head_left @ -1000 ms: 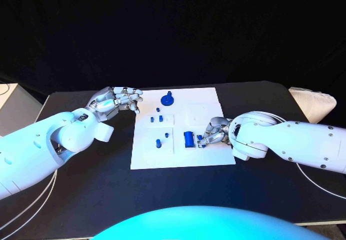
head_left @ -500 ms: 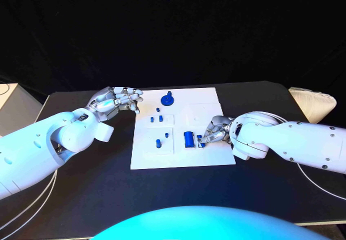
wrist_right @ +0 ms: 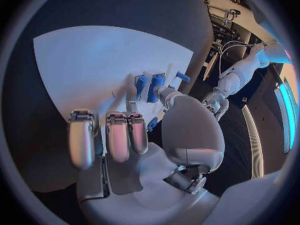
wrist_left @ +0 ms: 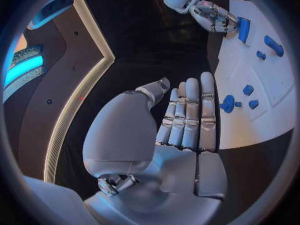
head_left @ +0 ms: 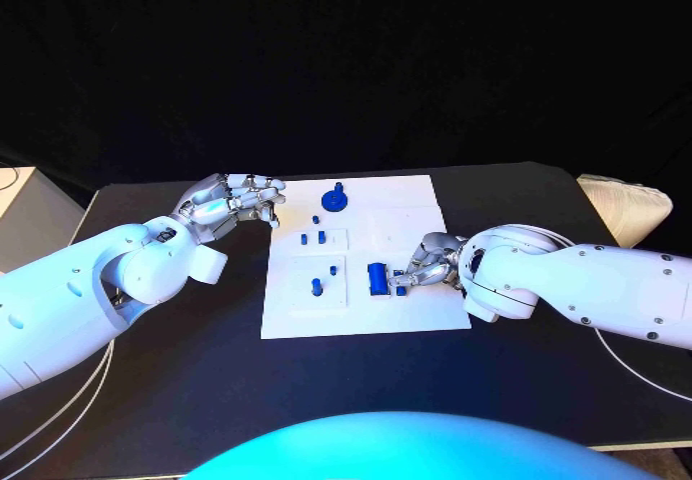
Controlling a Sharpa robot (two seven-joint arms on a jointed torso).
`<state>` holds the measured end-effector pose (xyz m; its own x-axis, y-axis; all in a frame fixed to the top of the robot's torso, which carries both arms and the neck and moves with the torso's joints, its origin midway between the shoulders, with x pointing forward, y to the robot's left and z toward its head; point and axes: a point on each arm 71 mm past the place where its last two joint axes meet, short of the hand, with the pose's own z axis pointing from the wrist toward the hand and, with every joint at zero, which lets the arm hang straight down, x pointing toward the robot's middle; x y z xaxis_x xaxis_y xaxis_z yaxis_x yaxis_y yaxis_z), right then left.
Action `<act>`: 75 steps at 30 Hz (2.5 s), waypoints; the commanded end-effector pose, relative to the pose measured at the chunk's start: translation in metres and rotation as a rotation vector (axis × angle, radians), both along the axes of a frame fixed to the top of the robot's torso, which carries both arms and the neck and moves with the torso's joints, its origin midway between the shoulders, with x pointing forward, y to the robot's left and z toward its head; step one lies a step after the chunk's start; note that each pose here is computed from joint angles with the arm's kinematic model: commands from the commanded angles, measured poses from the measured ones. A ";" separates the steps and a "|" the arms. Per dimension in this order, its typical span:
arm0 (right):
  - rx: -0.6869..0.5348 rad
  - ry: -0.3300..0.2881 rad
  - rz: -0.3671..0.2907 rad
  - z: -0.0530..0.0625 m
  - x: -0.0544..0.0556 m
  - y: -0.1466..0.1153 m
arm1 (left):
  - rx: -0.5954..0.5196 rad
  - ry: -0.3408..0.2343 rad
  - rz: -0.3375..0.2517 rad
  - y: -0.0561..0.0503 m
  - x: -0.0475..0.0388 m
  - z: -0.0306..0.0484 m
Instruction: Assemble the parts on the task board
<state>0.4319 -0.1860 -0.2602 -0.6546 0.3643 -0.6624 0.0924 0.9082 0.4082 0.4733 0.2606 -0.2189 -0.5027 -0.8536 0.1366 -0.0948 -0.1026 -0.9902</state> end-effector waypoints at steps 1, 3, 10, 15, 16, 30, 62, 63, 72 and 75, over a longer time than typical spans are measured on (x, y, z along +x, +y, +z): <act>0.016 -0.001 0.001 0.000 -0.002 -0.002 | -0.010 -0.005 -0.020 -0.002 -0.0007 0.0006; 0.012 0.001 0.004 0.000 -0.003 -0.004 | -0.010 -0.005 -0.020 -0.002 -0.0007 0.0006; 0.002 0.024 0.032 -0.001 -0.009 -0.011 | -0.010 -0.005 -0.021 -0.003 -0.0005 0.0003; -0.004 0.024 0.044 -0.002 -0.014 -0.013 | -0.011 -0.004 -0.021 -0.003 -0.0003 -0.0001; -0.007 0.020 0.045 -0.002 -0.014 -0.013 | -0.011 -0.004 -0.021 -0.003 -0.0003 -0.0001; -0.021 -0.013 0.016 -0.005 -0.007 -0.014 | -0.012 -0.005 -0.023 -0.004 -0.0002 -0.0003; -0.051 0.018 0.040 -0.014 -0.003 -0.007 | -0.003 -0.001 -0.032 -0.004 -0.0006 -0.0009; -0.050 0.018 0.040 -0.014 -0.003 -0.007 | -0.002 0.000 -0.032 -0.004 -0.0006 -0.0009; -0.037 0.028 0.048 -0.013 -0.009 -0.009 | -0.002 0.001 -0.034 -0.004 -0.0007 -0.0011; -0.025 0.032 0.043 -0.012 -0.011 -0.010 | -0.001 0.001 -0.034 -0.004 -0.0007 -0.0011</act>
<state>0.4231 -0.1964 -0.2715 -0.6805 0.3190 -0.6597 0.0670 0.9236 0.3775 0.4735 0.2585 -0.2205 -0.5118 -0.8482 0.1361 -0.1026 -0.0969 -0.9900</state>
